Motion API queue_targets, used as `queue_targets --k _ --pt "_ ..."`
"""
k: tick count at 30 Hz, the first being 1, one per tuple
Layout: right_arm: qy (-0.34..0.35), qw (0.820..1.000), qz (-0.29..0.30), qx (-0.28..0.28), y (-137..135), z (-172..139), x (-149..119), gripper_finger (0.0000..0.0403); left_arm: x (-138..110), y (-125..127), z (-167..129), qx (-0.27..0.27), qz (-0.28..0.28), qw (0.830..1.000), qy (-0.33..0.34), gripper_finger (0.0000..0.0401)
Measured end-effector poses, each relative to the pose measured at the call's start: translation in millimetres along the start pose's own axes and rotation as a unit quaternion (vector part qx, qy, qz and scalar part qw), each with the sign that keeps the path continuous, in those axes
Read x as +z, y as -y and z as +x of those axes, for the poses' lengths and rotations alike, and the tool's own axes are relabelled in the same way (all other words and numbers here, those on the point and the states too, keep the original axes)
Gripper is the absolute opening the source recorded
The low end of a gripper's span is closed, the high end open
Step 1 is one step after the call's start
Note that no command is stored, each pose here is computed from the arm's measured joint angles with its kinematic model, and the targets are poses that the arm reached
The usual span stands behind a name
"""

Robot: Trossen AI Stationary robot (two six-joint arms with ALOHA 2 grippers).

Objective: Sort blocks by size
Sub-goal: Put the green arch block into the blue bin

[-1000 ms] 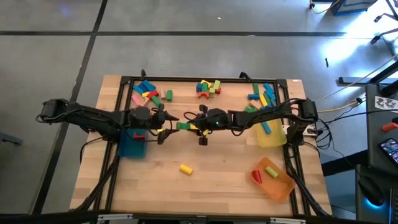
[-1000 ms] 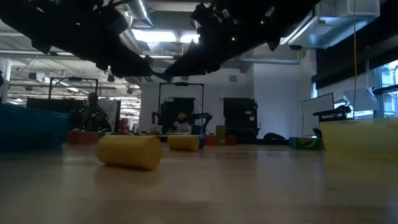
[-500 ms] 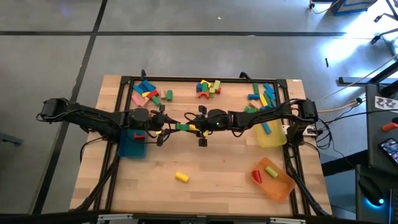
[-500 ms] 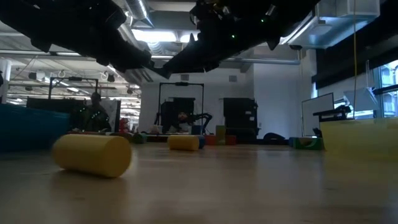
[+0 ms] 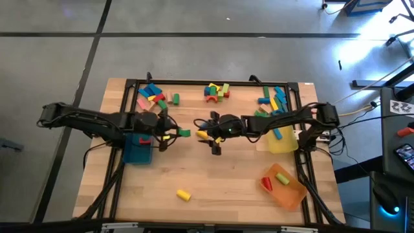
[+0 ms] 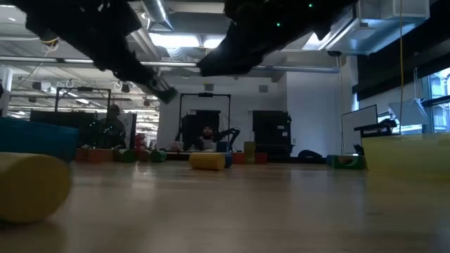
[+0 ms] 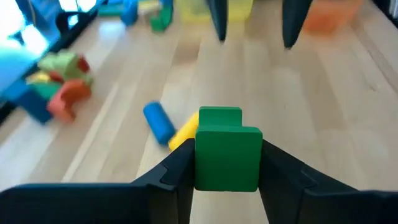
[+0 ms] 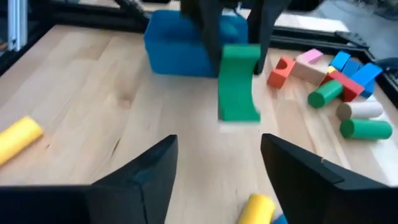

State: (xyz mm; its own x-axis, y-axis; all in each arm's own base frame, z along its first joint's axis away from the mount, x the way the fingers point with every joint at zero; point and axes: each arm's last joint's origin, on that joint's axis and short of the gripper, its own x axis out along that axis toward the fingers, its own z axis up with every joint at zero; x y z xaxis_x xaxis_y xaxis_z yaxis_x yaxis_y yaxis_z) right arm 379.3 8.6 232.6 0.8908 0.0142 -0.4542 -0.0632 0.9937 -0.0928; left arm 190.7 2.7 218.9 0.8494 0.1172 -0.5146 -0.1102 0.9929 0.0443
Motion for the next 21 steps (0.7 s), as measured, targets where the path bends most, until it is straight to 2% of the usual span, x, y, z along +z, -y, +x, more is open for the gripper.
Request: queue_targets --k 5,9,13,16,21 --pt "-0.025 1.0 -0.002 0.007 -4 -4 -2 0.0252 9 4 -20 -0.009 -0.03 0.995 -0.094 0.0124" --pt "-0.036 0.999 0.007 0.008 -4 -2 -6 0.0252 13 6 -42 -0.002 -0.047 0.979 -0.198 0.0127" --pt "-0.036 0.999 0.007 0.007 -4 1 -7 0.0253 15 7 -69 0.014 -0.084 0.95 -0.299 0.0124" --pt "-0.038 0.999 0.007 0.007 -5 3 -9 0.0253 12 6 -86 0.038 -0.116 0.922 -0.367 0.0125" --pt "-0.041 0.999 0.006 0.008 -5 5 -11 0.0253 -2 5 -97 0.082 -0.153 0.881 -0.441 0.0129"
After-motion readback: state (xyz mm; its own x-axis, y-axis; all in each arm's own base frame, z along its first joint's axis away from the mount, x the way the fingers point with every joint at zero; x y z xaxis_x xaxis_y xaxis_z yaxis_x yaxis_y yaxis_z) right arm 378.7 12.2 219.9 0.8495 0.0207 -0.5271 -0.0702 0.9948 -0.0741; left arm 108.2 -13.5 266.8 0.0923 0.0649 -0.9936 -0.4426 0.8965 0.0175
